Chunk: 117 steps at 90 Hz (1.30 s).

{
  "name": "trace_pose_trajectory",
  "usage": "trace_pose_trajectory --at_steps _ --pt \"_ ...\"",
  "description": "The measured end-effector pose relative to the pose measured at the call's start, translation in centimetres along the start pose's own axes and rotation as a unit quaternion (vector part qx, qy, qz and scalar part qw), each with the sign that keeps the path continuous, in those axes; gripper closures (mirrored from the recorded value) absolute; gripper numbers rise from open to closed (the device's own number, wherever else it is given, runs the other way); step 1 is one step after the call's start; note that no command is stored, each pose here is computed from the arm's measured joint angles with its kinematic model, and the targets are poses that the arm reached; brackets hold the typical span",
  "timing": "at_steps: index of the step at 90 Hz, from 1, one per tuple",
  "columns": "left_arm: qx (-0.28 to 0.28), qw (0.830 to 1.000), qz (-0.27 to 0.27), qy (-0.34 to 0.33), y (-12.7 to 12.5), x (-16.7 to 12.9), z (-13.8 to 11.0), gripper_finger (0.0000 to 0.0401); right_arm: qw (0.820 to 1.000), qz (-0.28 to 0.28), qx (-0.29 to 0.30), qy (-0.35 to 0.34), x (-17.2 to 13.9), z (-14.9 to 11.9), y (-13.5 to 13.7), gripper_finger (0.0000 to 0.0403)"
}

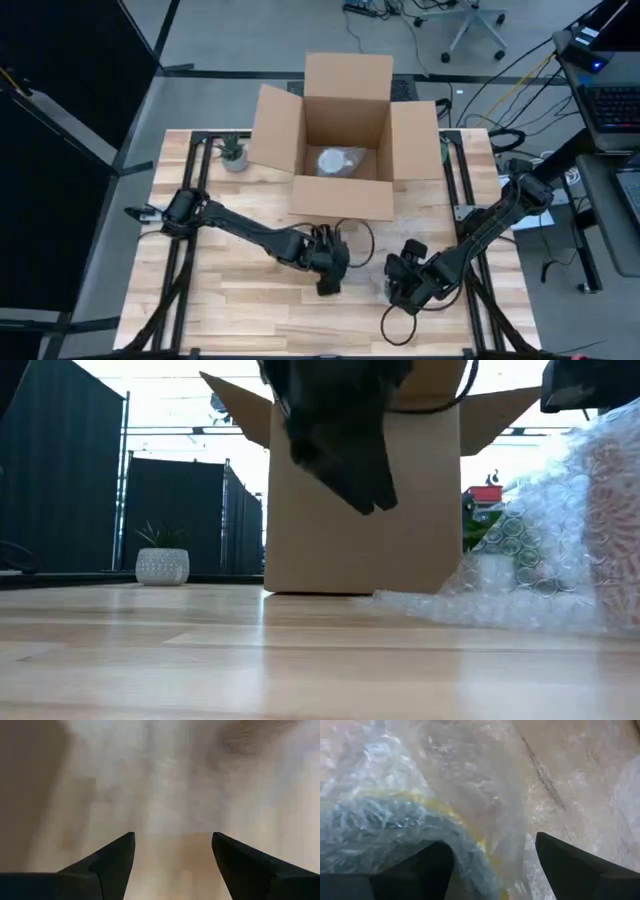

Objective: Wrap mug
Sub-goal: Wrap the orange mug with the bubble wrap

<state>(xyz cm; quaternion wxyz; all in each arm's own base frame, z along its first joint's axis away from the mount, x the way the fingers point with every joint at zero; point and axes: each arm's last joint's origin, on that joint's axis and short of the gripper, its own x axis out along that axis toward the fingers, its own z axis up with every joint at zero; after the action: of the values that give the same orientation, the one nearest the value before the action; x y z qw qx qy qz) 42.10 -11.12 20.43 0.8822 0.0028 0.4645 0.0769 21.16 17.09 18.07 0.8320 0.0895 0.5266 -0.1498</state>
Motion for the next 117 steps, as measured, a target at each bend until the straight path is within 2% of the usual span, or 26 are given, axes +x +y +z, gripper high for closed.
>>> trace_pose_trajectory --at_steps 15,24,40,47,54,72,89,96,102,117 --pt "-0.041 0.999 -0.011 -0.022 2.8 3.4 -0.5 0.0148 1.0 0.012 -0.009 -0.005 -0.1 -0.1 0.3 0.0145" --pt "-0.068 0.995 -0.015 -0.071 4.6 4.3 0.0 0.0148 0.999 0.027 -0.018 0.005 -0.2 -0.3 0.6 0.0145" --pt "-0.079 0.995 -0.004 -0.062 7.2 5.6 -1.0 0.0148 0.999 0.039 -0.038 0.006 -0.3 -0.3 0.8 0.0145" --pt "-0.09 0.993 -0.031 -0.07 8.0 6.2 -1.3 0.0148 0.997 0.049 -0.051 -0.001 -0.3 -0.2 1.0 0.0145" --pt "-0.097 0.991 -0.06 -0.074 8.1 7.1 -1.7 0.0148 0.996 0.059 -0.062 -0.008 -0.3 -0.1 1.2 0.0145" --pt "-0.11 0.989 -0.079 -0.062 7.2 9.8 -3.1 0.0148 0.994 0.067 -0.085 -0.014 -0.3 0.1 1.4 0.0145" --pt "-0.113 0.99 -0.033 -0.074 7.0 10.6 -3.3 0.0151 0.993 0.069 -0.092 -0.016 -0.3 0.1 1.5 0.0145" --pt "-0.113 0.99 -0.029 -0.075 6.9 10.6 -3.4 0.0171 0.993 0.069 -0.092 -0.016 -0.3 0.1 1.4 0.0145" --pt "-0.11 0.991 -0.02 -0.077 6.7 10.6 -3.4 0.0203 0.993 0.069 -0.094 -0.016 -0.3 0.1 1.5 0.0145" --pt "-0.095 0.993 -0.021 -0.075 6.3 10.6 -3.6 0.0332 0.992 0.073 -0.097 -0.019 -0.3 0.1 1.5 0.0145"
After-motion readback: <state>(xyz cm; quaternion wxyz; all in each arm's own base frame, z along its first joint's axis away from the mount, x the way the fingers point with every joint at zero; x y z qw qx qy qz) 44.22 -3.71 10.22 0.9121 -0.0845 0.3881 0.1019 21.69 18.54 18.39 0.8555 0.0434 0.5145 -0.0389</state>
